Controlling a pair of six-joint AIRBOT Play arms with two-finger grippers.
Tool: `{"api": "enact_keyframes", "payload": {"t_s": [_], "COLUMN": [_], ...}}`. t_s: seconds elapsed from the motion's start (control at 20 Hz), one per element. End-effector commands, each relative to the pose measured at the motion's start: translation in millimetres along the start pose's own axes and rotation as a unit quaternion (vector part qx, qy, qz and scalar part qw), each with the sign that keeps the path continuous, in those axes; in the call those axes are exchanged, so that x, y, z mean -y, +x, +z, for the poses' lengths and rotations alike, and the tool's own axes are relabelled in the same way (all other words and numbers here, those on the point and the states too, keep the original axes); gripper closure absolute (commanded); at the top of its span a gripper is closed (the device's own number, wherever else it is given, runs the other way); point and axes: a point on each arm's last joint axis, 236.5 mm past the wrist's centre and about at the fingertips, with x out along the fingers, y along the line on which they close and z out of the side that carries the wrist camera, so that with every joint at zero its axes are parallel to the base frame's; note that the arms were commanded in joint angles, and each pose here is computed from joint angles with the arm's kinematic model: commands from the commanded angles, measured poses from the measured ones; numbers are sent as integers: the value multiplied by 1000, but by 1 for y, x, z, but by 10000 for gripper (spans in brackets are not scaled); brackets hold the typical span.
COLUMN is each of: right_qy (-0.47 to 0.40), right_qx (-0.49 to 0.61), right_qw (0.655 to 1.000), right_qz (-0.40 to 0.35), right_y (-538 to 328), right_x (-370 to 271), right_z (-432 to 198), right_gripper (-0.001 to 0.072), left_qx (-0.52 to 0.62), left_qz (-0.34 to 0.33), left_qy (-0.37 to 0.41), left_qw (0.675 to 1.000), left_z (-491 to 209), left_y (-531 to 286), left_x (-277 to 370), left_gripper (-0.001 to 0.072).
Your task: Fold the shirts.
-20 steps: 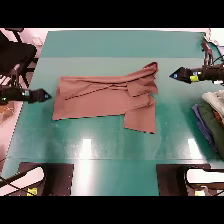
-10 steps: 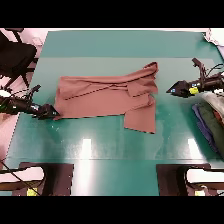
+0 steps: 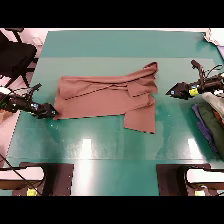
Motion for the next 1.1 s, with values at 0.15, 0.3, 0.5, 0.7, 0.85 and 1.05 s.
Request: {"api": "enact_keyframes", "payload": {"t_s": [0.15, 0.3, 0.5, 0.7, 0.85, 1.05], "right_qy": [-8, -9, -12, -12, -12, -12], "right_qx": [9, 12, 25, 24, 24, 25], "right_qw": [1000, 1000, 1000, 1000, 1000, 1000], "right_qz": [-5, -7, -14, -14, -14, -14], "right_y": [0, 0, 0, 0, 0, 0], "right_x": [2, 3, 6, 6, 6, 6], "right_z": [4, 6, 12, 12, 12, 12], "right_gripper": [192, 192, 192, 192, 192, 192], "left_qx": [11, 33, 31, 25, 6, 20], "left_qz": [40, 19, -52, -60, -11, -36], "left_qy": [-3, -32, -40, -29, -18, -30], "left_qw": [999, 999, 997, 997, 1000, 999], "left_z": [1, 6, 11, 12, 3, 12], "left_y": [-33, -37, -23, -12, -10, -5], "left_x": [-8, -15, -2, -8, -31, -25], "left_gripper": [172, 172, 172, 171, 172, 173]}}
